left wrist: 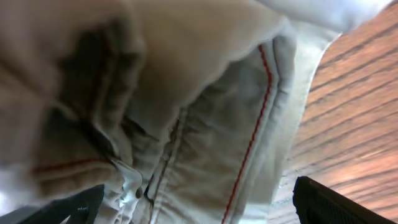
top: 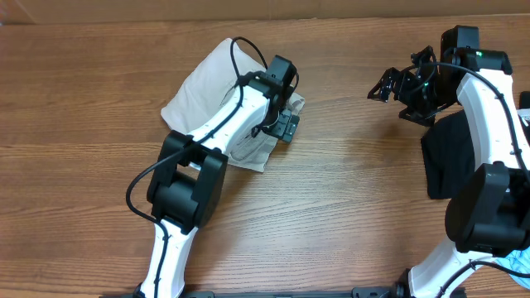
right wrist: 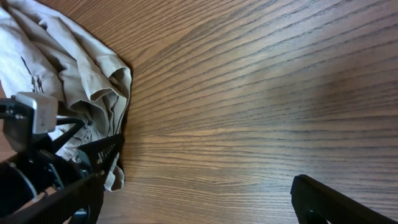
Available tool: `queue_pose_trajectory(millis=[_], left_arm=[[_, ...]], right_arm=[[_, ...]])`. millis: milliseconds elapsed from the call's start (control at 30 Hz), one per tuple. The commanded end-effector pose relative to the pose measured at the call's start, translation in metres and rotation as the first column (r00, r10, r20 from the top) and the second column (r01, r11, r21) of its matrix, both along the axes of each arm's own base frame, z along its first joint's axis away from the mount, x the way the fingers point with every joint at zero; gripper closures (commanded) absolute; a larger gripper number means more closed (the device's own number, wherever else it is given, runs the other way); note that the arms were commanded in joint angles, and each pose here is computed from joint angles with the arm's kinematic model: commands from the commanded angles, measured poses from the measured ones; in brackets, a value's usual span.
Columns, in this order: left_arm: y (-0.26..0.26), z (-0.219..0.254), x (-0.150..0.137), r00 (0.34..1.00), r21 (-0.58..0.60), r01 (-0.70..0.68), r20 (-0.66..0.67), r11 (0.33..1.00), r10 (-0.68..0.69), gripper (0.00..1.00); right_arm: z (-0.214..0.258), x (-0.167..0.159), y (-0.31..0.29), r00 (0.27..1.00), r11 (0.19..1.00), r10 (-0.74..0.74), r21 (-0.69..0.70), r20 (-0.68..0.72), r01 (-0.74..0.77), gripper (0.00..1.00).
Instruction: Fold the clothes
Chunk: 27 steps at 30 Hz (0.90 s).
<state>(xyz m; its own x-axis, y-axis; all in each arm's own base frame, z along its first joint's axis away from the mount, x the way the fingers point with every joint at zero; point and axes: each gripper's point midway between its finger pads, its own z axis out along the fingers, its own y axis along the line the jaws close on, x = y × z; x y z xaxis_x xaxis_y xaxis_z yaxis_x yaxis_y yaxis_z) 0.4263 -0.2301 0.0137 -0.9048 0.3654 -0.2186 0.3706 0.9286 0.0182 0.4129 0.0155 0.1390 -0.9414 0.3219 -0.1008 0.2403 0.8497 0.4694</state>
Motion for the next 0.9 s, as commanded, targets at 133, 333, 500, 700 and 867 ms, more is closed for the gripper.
queue_pose_trajectory(millis=[133,333,500,700,867], left_arm=[[0.022,-0.046,-0.023,0.999,0.074,-0.008,-0.046,0.997,0.011,0.07],[0.03,-0.057,-0.028,0.999,0.103,-0.014,-0.043,0.995,0.019,0.54],[0.036,-0.061,-0.023,0.999,0.115,-0.027,-0.013,0.993,0.029,0.82],[0.064,-0.054,-0.004,0.988,0.182,-0.148,0.068,0.972,0.137,0.96],[0.113,-0.038,0.025,0.954,0.168,-0.298,0.092,0.94,0.286,0.96]], right_arm=[[0.021,0.005,-0.002,0.998,1.0,0.004,-0.012,0.065,-0.003,0.0],[0.021,0.006,-0.002,0.998,1.0,0.004,-0.013,0.066,-0.003,0.01],[0.021,0.006,-0.002,0.998,1.0,0.003,-0.012,0.068,-0.002,0.01],[0.021,0.006,-0.002,0.998,1.0,0.004,-0.013,0.068,-0.003,0.01],[0.021,0.006,-0.002,0.998,1.0,0.004,-0.013,0.068,-0.003,0.01]])
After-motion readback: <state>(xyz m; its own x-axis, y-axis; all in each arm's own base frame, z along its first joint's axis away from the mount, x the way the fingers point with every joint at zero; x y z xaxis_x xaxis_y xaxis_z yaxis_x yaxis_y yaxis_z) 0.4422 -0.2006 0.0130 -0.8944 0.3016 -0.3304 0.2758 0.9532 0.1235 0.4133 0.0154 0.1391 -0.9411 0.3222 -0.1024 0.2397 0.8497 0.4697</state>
